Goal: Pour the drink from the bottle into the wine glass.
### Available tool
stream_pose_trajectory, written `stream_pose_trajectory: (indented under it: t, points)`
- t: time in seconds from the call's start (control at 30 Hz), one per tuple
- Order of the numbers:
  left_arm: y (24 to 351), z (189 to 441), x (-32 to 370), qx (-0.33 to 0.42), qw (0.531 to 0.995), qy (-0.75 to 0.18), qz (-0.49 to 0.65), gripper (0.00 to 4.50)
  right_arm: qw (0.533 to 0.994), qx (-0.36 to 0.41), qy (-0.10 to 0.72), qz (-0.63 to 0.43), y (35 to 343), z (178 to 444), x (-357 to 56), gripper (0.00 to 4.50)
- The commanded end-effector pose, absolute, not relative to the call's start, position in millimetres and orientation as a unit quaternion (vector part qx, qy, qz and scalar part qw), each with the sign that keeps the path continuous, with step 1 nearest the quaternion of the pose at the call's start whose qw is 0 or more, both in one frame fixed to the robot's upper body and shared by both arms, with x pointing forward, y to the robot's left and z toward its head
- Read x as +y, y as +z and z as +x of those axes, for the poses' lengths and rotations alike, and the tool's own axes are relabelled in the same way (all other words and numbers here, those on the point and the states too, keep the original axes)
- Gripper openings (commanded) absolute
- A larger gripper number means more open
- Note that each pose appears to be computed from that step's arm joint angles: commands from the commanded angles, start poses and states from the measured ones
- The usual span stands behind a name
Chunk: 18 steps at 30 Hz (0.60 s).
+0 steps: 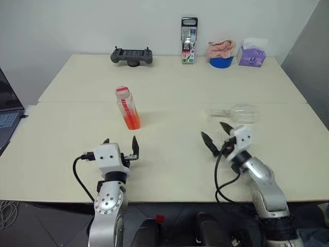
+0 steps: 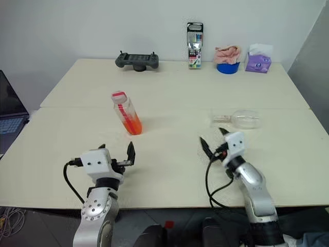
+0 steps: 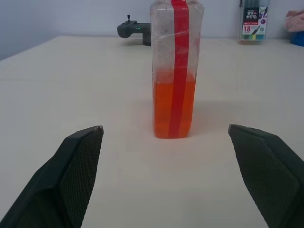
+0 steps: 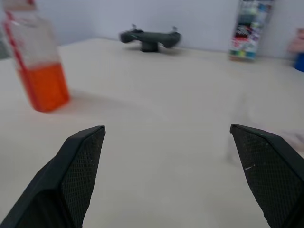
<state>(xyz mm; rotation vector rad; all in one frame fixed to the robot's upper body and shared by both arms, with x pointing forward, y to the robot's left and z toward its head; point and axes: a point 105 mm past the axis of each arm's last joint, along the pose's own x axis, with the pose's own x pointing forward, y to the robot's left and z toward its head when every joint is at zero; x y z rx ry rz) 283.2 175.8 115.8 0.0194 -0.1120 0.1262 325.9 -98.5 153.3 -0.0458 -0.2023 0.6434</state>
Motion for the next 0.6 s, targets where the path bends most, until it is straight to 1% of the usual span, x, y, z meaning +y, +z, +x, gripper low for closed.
stream_pose_trajectory:
  t: [0.03, 0.3, 0.43, 0.6]
  points:
    - [125, 289, 181, -0.068, 0.994, 0.079, 0.017, 4.48, 0.919, -0.114, 0.378, -0.020, 179, 324, -82, 4.50]
    - [141, 311, 184, -0.077, 0.995, 0.064, 0.011, 4.48, 0.887, -0.124, 0.444, -0.010, 219, 335, -64, 4.50]
    - [156, 324, 184, -0.094, 0.994, 0.051, 0.032, 4.48, 0.872, -0.124, 0.474, -0.012, 228, 336, -59, 4.50]
    - [158, 336, 180, -0.095, 0.994, 0.043, 0.030, 4.48, 0.867, -0.128, 0.481, -0.013, 233, 338, -57, 4.50]
